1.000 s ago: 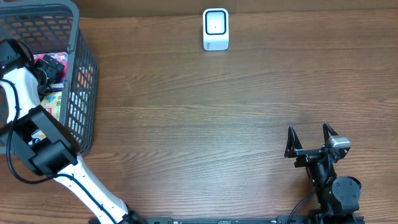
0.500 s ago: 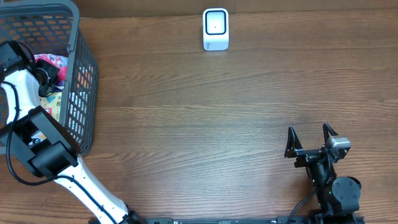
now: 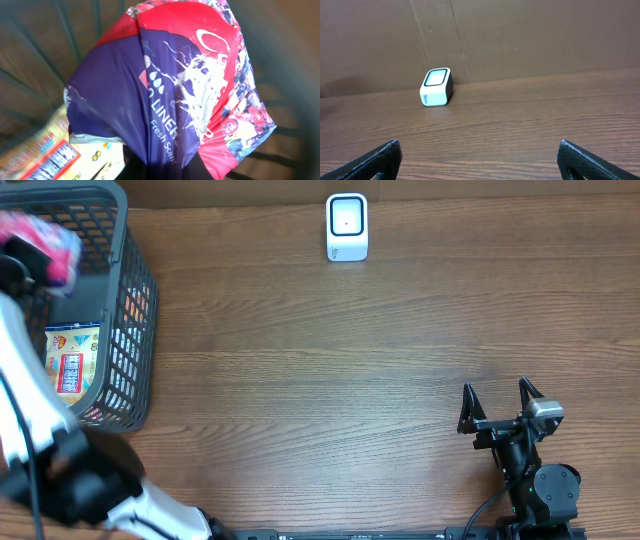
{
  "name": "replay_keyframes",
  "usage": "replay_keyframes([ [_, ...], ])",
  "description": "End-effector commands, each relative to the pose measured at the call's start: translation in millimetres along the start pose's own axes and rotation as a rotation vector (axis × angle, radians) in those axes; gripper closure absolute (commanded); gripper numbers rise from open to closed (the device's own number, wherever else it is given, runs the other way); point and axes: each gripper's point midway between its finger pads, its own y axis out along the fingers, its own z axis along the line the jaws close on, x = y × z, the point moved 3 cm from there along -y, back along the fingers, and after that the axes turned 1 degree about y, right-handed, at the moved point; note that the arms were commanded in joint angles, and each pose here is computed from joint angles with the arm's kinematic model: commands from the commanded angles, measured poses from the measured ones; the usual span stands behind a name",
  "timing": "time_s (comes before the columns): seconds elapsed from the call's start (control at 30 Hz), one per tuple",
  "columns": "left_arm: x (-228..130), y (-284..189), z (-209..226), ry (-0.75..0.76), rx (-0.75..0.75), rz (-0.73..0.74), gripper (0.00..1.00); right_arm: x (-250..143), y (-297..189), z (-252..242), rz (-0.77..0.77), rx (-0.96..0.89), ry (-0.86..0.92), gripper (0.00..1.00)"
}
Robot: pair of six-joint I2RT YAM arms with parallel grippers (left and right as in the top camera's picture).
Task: Scan the item barcode
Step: 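Lift the pink liner pack out and place it on the table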
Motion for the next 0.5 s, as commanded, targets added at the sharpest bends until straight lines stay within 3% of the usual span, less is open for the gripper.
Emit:
replay_keyframes([
  [0.0,23.1,-117.5,-44.8,0.083,-0.204,-0.18,0.96,-1.5,0.1,-0.5,-0.005,-0.003,0.0,0.0],
  [0.13,-2.7,-168.6,-79.5,0.196,-0.419,-0.138,0.96,-1.5,0.1,-0.5,-0.005,-0.003,0.0,0.0],
  [0.23,-40.6,-183.9,-104.9,0.313,-0.567,-0.015,0.96,-1.5,0.1,-0.5,-0.005,-0.003,0.0,0.0],
  [0.47,-138.1,-150.7,-129.9,0.635,-0.619,0.284,0.96,-1.5,0.1,-0.5,-0.005,-0.003,0.0,0.0],
])
